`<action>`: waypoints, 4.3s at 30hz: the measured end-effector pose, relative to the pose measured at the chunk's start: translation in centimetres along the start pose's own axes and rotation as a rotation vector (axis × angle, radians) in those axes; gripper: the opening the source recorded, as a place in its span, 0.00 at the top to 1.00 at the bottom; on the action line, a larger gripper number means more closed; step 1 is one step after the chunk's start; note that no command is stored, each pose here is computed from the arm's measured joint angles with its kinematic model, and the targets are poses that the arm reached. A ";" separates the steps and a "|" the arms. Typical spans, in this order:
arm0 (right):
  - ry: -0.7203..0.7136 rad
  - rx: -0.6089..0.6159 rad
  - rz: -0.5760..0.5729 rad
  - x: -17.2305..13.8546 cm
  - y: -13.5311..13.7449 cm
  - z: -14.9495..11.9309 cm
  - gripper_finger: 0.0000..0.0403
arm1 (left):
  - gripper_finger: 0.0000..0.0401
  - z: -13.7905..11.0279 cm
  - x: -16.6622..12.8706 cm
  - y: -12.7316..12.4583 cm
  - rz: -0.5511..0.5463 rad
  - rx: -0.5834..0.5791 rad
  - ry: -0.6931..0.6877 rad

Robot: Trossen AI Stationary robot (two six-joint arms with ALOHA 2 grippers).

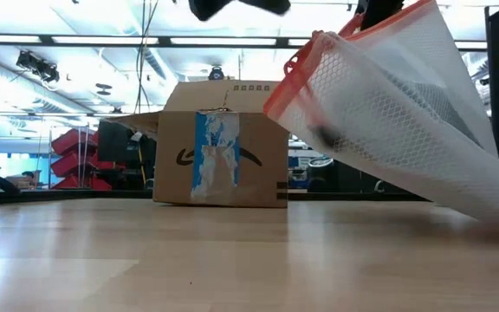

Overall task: Unpack boxes
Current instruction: Close the transparent zip bag

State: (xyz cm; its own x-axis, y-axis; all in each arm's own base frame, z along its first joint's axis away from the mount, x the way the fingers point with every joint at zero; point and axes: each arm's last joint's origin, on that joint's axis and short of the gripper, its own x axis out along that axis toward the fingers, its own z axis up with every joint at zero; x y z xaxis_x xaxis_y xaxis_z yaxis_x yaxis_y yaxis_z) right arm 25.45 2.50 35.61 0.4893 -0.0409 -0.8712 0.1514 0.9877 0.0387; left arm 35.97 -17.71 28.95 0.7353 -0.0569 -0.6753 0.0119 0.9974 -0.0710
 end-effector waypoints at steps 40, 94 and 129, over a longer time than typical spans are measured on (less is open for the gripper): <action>0.034 0.019 0.100 -2.6 0.8 0.1 0.86 | 0.94 1.5 5.9 0.4 -0.134 0.010 -0.054; -0.123 -0.081 -0.143 -5.9 12.9 -1.8 0.86 | 0.89 12.5 -3.0 4.8 -0.004 -0.200 -0.433; -0.056 -0.065 -0.097 -5.6 11.1 -0.7 1.00 | 0.77 11.2 -3.7 4.6 0.119 -0.116 -0.333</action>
State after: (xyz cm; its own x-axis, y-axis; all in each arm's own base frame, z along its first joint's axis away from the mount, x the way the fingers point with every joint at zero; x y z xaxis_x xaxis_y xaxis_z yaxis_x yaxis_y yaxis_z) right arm 23.80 13.79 40.54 0.5229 -0.1429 -0.8403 0.1447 0.9864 -0.0777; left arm 40.94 -12.45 39.37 0.9074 0.0956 -0.4092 -0.1496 0.9835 -0.1020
